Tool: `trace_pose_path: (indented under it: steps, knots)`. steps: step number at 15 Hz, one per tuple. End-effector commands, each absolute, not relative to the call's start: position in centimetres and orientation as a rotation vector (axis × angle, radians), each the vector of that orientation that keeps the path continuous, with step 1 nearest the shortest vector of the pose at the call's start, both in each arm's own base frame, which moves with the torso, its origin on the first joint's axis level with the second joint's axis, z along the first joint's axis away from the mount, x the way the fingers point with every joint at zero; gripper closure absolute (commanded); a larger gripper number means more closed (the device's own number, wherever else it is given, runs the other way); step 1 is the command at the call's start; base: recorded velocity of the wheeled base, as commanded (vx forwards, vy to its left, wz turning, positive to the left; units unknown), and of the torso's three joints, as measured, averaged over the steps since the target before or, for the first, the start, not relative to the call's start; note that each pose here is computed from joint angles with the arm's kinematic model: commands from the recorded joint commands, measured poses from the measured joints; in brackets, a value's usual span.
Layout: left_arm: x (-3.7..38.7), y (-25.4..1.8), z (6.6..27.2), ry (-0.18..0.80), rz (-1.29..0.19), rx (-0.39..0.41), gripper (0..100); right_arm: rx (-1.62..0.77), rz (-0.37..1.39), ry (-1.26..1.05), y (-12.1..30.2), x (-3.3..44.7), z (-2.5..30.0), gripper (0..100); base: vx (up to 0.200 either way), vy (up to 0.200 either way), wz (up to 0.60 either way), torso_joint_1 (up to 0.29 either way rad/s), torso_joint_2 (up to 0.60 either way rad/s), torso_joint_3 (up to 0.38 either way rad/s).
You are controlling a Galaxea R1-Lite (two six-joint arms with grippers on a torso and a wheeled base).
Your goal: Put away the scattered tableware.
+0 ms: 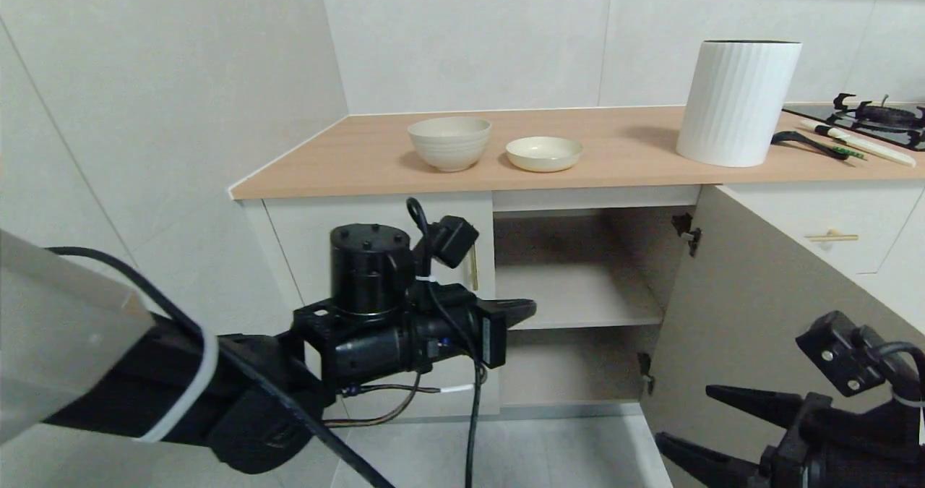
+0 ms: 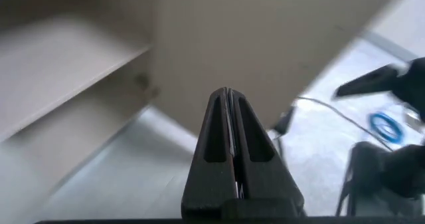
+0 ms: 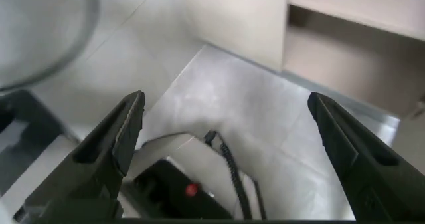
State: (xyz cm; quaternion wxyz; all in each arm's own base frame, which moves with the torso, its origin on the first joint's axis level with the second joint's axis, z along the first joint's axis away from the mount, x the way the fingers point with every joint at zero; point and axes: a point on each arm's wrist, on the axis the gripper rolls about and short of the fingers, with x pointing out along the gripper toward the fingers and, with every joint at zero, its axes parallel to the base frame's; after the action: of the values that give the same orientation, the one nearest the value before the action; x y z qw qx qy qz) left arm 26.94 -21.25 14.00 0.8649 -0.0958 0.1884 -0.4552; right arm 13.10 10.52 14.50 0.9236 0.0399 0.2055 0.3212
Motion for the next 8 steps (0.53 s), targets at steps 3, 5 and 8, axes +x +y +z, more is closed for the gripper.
trace_pose_path:
  steps: [3,5,8]
  knots:
    - [21.8,-11.2,20.4,0.409,-0.719,-0.222,100,0.078,0.577,0.467,11.2,16.0,18.0,0,0.000,0.000,0.00,0.000,0.00,0.000]
    - [18.4,-8.4,21.8,0.420,-0.666,-0.233,100,0.069,0.499,0.508,11.5,18.3,20.7,0,0.000,0.000,0.00,0.000,0.00,0.000]
    - [16.1,-6.2,23.3,0.366,-0.607,-0.247,100,0.078,0.485,0.493,11.8,19.7,23.6,0,0.000,0.000,0.00,0.000,0.00,0.000]
